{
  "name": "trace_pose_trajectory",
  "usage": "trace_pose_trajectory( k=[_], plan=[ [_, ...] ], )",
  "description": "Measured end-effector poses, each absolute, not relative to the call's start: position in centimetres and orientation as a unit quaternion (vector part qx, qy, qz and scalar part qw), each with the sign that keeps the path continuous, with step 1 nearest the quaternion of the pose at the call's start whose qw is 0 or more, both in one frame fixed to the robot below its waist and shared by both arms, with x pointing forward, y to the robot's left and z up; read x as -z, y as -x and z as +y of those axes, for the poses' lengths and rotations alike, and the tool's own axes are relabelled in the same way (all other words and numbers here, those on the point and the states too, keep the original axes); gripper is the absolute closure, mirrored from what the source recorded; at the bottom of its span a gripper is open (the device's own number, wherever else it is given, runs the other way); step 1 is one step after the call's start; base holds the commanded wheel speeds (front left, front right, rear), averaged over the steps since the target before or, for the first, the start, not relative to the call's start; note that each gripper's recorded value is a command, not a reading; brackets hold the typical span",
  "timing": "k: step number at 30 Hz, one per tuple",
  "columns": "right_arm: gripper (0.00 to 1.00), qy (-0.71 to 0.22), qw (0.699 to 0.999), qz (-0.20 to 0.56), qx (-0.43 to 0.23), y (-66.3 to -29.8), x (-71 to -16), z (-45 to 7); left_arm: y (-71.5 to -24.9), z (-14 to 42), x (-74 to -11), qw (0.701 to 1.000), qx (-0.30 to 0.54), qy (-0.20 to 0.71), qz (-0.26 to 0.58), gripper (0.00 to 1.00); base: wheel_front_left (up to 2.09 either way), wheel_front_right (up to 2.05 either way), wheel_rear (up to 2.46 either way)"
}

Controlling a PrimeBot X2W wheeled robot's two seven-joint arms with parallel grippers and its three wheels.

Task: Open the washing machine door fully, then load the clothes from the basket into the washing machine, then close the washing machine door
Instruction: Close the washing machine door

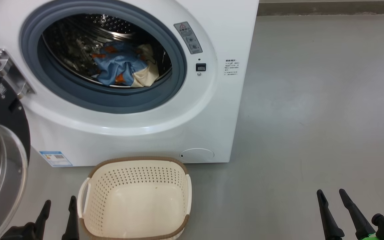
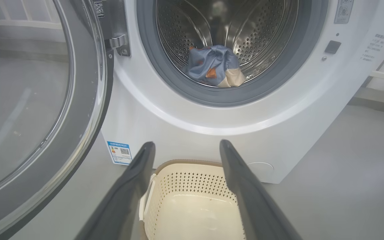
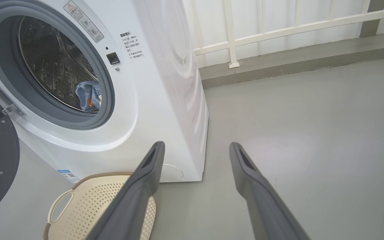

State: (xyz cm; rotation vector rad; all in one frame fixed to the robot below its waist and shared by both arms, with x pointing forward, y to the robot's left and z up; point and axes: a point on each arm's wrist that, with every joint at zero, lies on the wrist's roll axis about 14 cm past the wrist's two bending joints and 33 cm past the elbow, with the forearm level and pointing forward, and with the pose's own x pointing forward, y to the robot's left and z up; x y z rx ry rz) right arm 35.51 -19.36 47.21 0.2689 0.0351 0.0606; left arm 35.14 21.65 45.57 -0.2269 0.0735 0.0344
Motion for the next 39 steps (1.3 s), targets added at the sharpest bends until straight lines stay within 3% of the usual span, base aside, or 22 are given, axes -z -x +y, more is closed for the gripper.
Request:
trace_pose_trajectory(
  k=[10, 26, 39],
  plan=[
    [0.0, -0.135, 0.99, 0.016, -0.032, -35.5, -47.3, -19.3, -35.1, 21.2, -45.7, 0.992, -0.01, 0.118, 0.035, 0.0, -1.19, 1.19, 0.0],
    [0.0, -0.135, 0.99, 0.013, -0.041, -35.7, -47.5, -18.7, -34.8, 21.3, -46.5, 0.992, -0.009, 0.12, 0.022, 0.0, -0.07, 0.07, 0.0],
    [0.0, -0.136, 0.983, 0.026, -0.124, -37.3, -47.4, -13.2, -31.7, 25.3, -46.5, 0.989, -0.078, 0.124, 0.014, 0.0, 0.0, 0.0, 0.0]
  ],
)
